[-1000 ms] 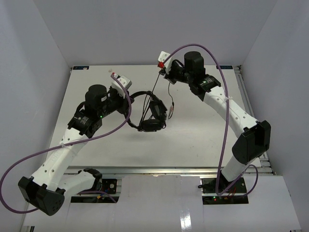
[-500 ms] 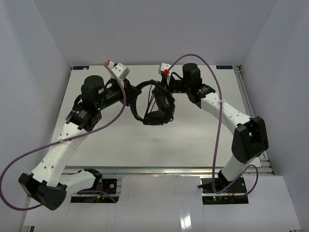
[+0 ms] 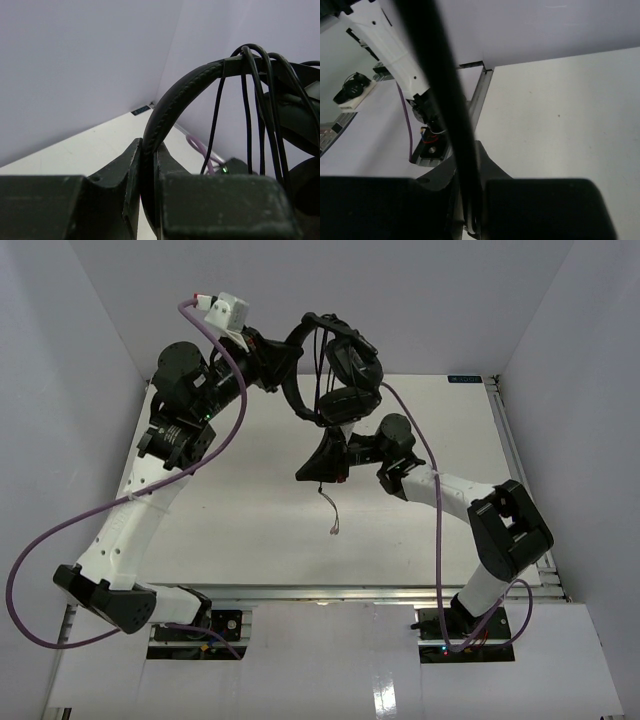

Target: Wrap the headphones

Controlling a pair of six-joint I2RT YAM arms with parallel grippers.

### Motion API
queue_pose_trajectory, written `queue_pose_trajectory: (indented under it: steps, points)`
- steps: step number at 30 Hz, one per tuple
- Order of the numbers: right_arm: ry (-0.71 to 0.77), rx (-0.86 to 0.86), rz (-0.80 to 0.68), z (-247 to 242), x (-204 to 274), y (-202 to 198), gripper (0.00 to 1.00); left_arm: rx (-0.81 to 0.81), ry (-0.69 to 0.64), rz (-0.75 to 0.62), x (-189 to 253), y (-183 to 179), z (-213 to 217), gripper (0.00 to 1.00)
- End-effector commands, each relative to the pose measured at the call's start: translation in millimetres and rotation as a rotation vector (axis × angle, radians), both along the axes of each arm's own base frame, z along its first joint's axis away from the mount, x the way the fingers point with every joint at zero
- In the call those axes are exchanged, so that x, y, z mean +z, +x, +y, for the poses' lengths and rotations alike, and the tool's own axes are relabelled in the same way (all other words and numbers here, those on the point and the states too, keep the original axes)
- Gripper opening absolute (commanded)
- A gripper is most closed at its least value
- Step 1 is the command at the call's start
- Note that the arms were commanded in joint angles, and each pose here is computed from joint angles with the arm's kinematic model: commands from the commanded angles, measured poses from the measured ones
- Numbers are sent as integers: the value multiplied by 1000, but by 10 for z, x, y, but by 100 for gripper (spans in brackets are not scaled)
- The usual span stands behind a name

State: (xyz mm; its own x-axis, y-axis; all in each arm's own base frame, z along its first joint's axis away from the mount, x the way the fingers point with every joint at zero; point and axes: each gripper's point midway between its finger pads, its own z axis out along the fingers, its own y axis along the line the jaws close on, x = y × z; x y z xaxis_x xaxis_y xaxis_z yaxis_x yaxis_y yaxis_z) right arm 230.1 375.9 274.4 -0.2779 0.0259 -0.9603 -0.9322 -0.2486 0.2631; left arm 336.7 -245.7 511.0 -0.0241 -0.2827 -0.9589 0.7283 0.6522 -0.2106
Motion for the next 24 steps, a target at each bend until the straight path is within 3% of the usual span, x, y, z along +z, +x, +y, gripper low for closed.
queue_pose_trajectory:
  steps: [1,11,24]
  points:
    - [80,68,-54,-33,245,-351,13,188,-122,-92,623,73,321,0]
    - [99,66,-97,-75,363,-568,13,462,-181,-146,963,333,755,0]
    - [74,38,-138,-95,342,-549,8,627,-94,-135,750,625,990,0]
